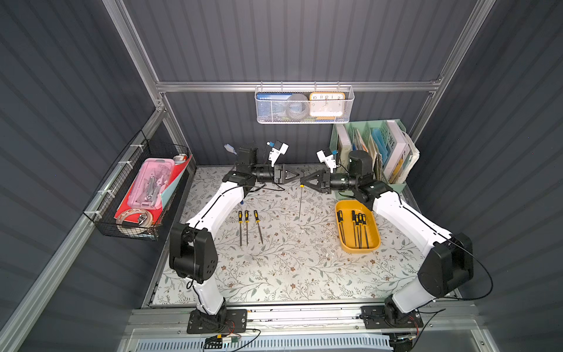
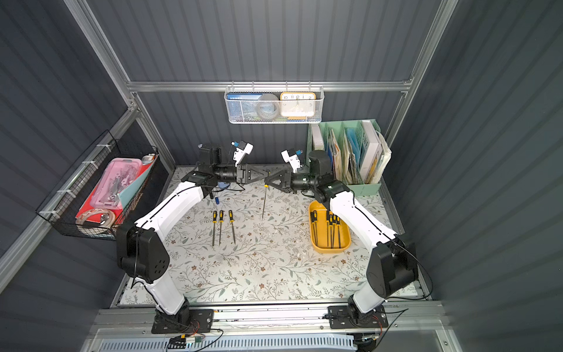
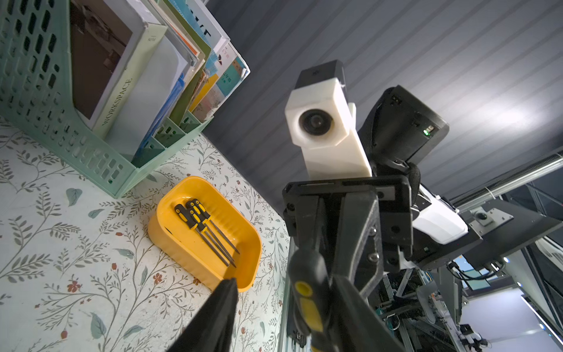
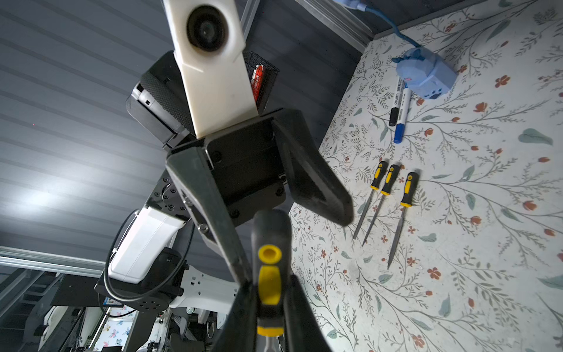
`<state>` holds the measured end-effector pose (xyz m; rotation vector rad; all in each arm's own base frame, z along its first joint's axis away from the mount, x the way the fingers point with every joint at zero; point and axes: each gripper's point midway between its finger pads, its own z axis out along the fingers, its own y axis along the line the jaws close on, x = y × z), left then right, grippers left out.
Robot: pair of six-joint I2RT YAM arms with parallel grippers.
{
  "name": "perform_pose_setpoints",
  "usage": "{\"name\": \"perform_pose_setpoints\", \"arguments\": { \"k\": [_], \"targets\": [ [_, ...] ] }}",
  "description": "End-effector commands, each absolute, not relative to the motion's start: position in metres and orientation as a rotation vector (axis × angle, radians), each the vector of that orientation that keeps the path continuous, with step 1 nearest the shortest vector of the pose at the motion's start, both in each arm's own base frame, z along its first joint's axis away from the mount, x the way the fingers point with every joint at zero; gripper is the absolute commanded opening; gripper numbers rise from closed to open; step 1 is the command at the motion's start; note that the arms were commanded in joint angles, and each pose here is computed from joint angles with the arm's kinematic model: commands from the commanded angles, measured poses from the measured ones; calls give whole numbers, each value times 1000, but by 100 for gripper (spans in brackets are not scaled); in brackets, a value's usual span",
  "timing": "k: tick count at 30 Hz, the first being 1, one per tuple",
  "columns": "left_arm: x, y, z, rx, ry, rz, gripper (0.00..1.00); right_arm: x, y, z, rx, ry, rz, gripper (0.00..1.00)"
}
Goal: Take the file tool out of the storage box
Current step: Pick up the file tool from the storage box.
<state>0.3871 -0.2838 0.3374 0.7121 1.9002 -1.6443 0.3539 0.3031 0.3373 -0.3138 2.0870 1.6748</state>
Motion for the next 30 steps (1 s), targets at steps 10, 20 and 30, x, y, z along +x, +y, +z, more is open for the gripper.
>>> {"name": "perform_pose_setpoints", "arguments": {
  "k": [10, 20, 30],
  "targets": [
    [375, -287, 339, 780, 1876, -1710, 32, 353, 314, 345, -379, 2045, 1697, 0],
    [389, -282, 323, 668, 1961, -1581, 0, 363, 310, 329, -317, 2083, 1616, 39],
    [466, -210, 192, -57, 2440, -831, 0, 380, 244, 264, -41, 2301, 1213, 67]
  ]
}}
